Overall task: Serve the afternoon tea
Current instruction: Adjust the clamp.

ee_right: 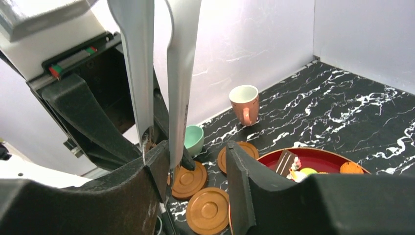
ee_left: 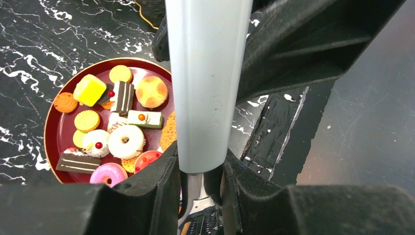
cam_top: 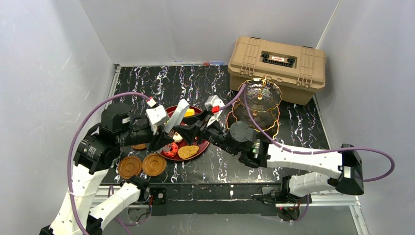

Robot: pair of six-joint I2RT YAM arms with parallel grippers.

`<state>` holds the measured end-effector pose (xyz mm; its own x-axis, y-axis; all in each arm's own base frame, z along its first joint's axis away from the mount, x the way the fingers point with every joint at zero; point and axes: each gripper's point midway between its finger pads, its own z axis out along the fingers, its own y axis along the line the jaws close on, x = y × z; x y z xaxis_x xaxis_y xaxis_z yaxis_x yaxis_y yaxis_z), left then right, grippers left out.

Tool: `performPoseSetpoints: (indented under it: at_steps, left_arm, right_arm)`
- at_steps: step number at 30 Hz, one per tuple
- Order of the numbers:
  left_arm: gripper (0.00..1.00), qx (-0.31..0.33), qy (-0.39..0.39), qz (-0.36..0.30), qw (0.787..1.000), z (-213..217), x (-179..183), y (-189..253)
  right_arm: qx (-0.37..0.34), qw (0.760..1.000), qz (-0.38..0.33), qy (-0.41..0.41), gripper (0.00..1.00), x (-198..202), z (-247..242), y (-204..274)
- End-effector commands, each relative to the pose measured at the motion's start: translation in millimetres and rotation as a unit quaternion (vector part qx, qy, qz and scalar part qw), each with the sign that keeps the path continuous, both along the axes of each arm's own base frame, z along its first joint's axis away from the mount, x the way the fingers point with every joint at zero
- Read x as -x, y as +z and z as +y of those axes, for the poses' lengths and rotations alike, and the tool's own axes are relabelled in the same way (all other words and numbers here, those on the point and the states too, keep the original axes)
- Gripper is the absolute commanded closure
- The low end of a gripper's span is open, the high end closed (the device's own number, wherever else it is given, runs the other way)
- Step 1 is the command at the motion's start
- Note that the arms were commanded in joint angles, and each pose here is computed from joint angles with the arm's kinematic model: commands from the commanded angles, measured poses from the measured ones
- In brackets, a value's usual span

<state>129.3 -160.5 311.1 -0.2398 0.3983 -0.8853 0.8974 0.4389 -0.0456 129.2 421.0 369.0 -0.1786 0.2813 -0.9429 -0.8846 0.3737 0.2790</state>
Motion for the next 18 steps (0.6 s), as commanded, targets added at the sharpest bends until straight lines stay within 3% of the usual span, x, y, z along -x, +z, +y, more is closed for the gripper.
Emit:
performPoseSetpoints:
  at_steps: [1,6,10,11,13,16,18]
  left_arm:
    - [0.75,-0.006,-0.001,-0.017,1.0,3.8,1.5,2.9]
    - [0.69,-0.016,0.002,-0.021,1.0,5.3,-2.3,-0.4]
    - [0.66,-0.016,-0.001,-0.019,1.0,4.8,-2.0,-1.6]
    - [0.63,-0.017,-0.001,-0.02,1.0,5.1,-1.9,-2.1]
    - [0.41,-0.019,0.005,-0.022,1.0,6.9,-2.6,-2.1]
    - [0.29,-0.021,0.013,-0.033,0.999,10.5,-2.9,3.1]
    - [0.15,-0.022,0.021,-0.039,0.999,13.5,-2.2,7.8]
  right_arm:
    - [-0.081,0.996,-0.011,-0.026,0.5,-8.7,-3.3,54.0]
    - [-0.073,0.997,0.004,-0.03,0.69,-13.8,13.0,47.8]
    - [-0.068,0.997,0.011,-0.032,0.92,-15.3,18.5,39.9]
    - [-0.066,0.997,0.01,-0.034,0.97,-15.9,18.5,38.9]
    - [-0.06,0.997,0.009,-0.042,0.99,-17.9,16.5,36.3]
    - [-0.049,0.997,0.001,-0.058,0.99,-21.1,7.4,34.9]
    - [-0.034,0.997,-0.01,-0.065,0.99,-22.3,2.3,32.1]
